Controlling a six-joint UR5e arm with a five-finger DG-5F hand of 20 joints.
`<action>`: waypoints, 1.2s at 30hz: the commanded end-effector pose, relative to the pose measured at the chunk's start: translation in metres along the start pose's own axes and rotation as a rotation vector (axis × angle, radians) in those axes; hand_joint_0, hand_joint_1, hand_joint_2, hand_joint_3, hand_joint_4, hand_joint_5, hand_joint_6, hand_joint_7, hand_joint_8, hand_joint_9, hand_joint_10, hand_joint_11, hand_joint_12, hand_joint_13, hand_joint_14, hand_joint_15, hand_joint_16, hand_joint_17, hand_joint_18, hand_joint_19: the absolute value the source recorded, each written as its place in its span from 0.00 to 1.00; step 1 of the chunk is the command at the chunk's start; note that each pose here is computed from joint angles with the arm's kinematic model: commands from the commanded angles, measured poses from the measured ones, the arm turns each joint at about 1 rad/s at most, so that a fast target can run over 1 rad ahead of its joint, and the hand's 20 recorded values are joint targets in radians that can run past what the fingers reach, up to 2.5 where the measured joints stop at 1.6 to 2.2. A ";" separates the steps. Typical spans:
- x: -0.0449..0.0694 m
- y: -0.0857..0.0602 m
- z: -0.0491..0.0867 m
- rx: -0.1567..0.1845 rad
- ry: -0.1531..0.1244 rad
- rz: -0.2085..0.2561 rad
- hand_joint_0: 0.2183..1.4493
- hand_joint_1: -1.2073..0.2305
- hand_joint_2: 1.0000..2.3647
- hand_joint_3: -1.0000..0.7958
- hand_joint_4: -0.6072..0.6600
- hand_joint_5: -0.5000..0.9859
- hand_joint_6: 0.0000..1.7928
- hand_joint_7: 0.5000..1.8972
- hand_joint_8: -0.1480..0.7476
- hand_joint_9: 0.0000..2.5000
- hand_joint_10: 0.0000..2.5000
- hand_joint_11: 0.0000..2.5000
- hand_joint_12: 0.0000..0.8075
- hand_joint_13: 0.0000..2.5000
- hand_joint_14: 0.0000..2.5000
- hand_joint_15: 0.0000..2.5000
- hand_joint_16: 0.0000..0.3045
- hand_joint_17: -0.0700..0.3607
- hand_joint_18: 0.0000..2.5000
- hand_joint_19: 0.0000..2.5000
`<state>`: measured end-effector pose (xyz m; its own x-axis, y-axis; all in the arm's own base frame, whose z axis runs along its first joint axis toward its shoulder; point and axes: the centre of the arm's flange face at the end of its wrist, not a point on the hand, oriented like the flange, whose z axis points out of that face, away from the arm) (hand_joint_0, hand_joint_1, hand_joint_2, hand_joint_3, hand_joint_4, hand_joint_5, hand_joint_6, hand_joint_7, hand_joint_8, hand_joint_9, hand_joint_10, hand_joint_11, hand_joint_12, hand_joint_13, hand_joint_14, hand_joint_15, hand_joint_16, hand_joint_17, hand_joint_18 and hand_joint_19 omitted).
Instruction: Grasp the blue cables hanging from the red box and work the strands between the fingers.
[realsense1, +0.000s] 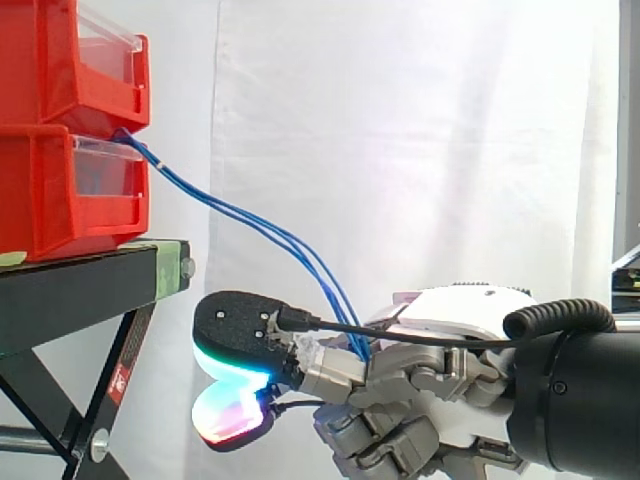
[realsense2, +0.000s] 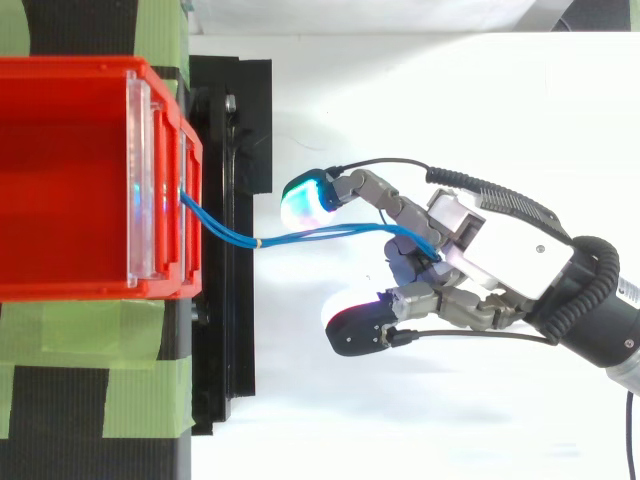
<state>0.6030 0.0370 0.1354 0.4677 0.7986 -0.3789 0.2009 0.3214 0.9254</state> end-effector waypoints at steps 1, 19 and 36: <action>0.000 0.000 0.000 0.000 0.000 0.001 0.45 0.48 0.00 0.00 0.66 0.24 0.01 0.37 0.65 0.42 1.00 1.00 0.60 0.59 1.00 0.64 0.18 0.45 0.72 0.33; 0.000 0.000 0.000 0.000 0.000 0.001 0.44 0.48 0.00 0.00 0.65 0.26 0.01 0.39 0.65 0.42 1.00 1.00 0.60 0.59 1.00 0.64 0.18 0.45 0.72 0.33; -0.028 0.070 -0.007 0.041 0.003 0.024 0.44 0.48 0.00 0.00 0.65 0.26 0.01 0.39 0.65 0.42 1.00 1.00 0.60 0.59 1.00 0.64 0.18 0.45 0.72 0.33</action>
<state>0.6065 0.0429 0.1911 0.4798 0.8009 -0.3583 0.2069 0.2936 0.9333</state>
